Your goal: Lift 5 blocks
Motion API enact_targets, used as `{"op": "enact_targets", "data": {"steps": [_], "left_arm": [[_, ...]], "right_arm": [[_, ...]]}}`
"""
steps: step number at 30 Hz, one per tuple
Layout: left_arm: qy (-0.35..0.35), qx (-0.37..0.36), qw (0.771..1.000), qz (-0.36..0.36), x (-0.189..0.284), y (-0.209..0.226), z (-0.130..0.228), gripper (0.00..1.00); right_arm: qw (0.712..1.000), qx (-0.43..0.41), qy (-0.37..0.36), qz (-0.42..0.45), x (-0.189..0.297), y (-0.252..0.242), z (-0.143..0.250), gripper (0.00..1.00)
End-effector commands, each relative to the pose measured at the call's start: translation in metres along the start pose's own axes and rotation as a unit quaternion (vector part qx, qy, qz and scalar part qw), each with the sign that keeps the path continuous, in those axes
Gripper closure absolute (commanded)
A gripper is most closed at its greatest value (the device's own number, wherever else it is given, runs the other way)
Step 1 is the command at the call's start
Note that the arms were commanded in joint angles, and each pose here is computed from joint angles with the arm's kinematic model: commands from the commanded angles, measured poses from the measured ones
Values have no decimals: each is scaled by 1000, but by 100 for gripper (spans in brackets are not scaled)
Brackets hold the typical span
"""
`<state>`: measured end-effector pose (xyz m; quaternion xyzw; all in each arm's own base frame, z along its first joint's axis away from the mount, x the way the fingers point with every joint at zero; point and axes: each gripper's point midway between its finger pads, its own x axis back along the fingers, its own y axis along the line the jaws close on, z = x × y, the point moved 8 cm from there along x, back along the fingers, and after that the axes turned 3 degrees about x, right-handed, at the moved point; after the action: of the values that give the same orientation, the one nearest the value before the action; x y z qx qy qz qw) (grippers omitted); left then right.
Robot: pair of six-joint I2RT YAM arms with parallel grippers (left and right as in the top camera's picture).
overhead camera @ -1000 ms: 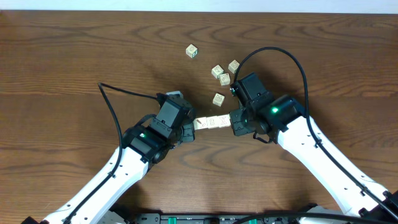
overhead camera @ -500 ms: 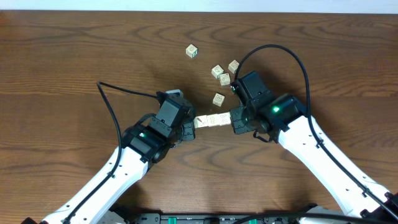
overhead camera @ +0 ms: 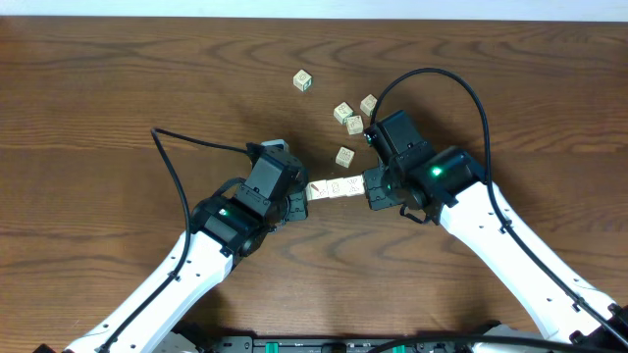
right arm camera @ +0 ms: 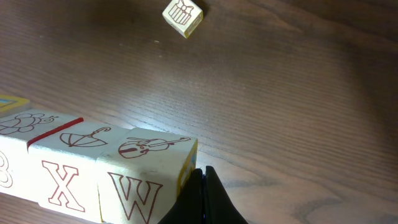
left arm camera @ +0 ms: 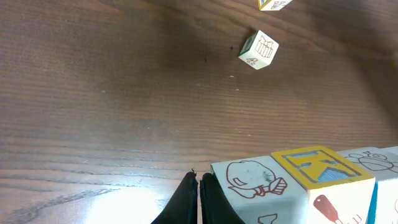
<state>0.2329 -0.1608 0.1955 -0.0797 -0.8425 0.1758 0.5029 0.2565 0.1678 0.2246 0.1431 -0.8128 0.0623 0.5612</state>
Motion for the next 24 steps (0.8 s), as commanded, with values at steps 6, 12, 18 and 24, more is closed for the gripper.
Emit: {"op": "enact_targets", "data": {"steps": [6,12,18,24], "left_arm": [[38,-51,975,214,44,-73,-6,93],[40,-51,975,212,44,-72,-5,93],[40,-51,975,212,44,-72,-5,93],[40,-50,975,212,44,-72,-5,93]], "right_arm": [[963,53,26,-262,29,73,3,99],[963,53,26,-262,29,73,3,99],[963,53,26,-262,29,72,3,99],[963,53,26,-262,29,72,3,99]]}}
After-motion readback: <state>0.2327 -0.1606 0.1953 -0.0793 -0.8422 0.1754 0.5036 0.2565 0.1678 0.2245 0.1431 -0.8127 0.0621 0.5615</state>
